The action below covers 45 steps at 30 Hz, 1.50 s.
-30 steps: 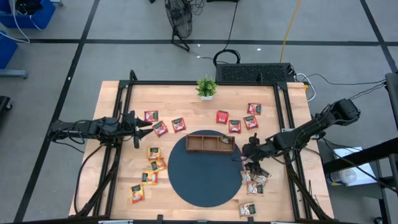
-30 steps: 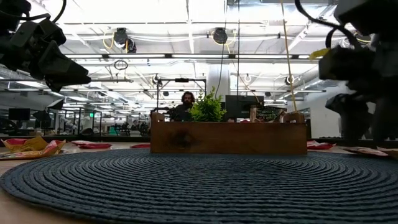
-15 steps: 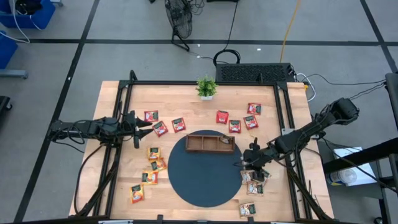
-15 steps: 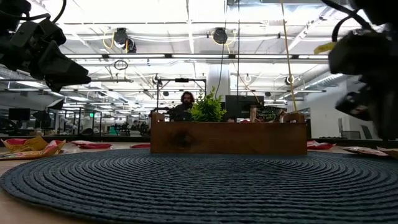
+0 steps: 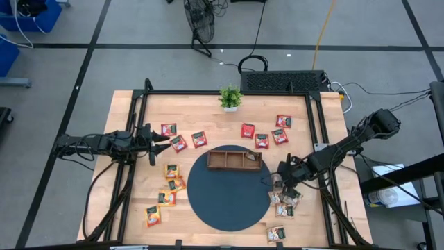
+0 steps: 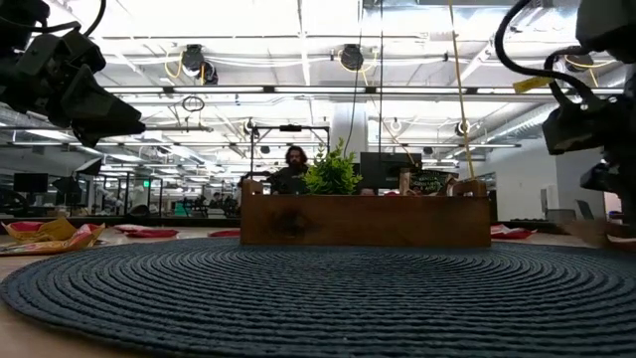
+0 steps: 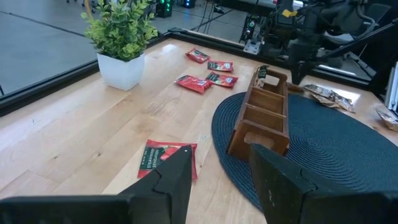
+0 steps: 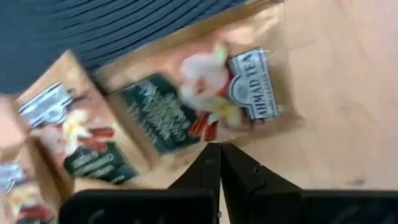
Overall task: Pick & Place Tea
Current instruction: Put the brown tea bag into the right slot of the wooden organizer
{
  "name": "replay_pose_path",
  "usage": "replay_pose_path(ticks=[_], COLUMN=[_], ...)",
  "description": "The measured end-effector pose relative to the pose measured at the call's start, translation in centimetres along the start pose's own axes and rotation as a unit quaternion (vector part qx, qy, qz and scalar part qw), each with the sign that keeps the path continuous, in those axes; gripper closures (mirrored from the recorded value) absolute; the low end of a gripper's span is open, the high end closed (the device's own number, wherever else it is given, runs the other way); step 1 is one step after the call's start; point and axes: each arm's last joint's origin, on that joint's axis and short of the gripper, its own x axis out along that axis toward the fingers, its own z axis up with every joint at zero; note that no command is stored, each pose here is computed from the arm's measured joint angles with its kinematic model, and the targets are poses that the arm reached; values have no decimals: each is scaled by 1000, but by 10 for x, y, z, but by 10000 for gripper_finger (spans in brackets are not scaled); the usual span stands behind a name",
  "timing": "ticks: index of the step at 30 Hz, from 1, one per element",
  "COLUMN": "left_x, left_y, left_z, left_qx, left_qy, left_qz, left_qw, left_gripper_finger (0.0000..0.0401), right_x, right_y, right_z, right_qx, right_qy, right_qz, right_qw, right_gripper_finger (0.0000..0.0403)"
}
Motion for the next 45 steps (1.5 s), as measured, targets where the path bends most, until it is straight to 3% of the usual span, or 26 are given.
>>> replay_pose_path(ticks=[6, 9, 11, 16, 19, 25, 33, 39, 45], left_x=[0, 0, 0, 0, 0, 0, 0, 0, 0], left_y=[0, 0, 0, 0, 0, 0, 0, 0, 0], left_z=[0, 0, 0, 0, 0, 0, 0, 0, 0], left_qx=[0, 0, 0, 0, 0, 0, 0, 0, 0], left_qy=[0, 0, 0, 0, 0, 0, 0, 0, 0], left_qz=[0, 0, 0, 0, 0, 0, 0, 0, 0], left_qw=[1000, 1000, 1000, 1000, 1000, 1000, 1000, 1000, 1000], left_gripper_finger=[240, 240, 240, 240, 240, 240, 240, 240, 240], right_x=[0, -1, -2, -6, -6, 1, 10, 9, 8], right_y=[-10, -7, 0, 22, 23, 6, -12, -25, -34], right_z=[2, 7, 11, 19, 17, 2, -12, -15, -12], right_qx=[0, -24, -47, -63, -26, 31, 65, 58, 13], right_qy=[-89, -129, -144, -104, -71, 1, 20, -32, -131], right_qz=[-114, -114, -77, 120, 146, 66, -9, -118, -219], right_qw=[989, 985, 986, 985, 986, 997, 998, 991, 967], right_gripper_finger=[403, 403, 403, 403, 403, 403, 403, 403, 403])
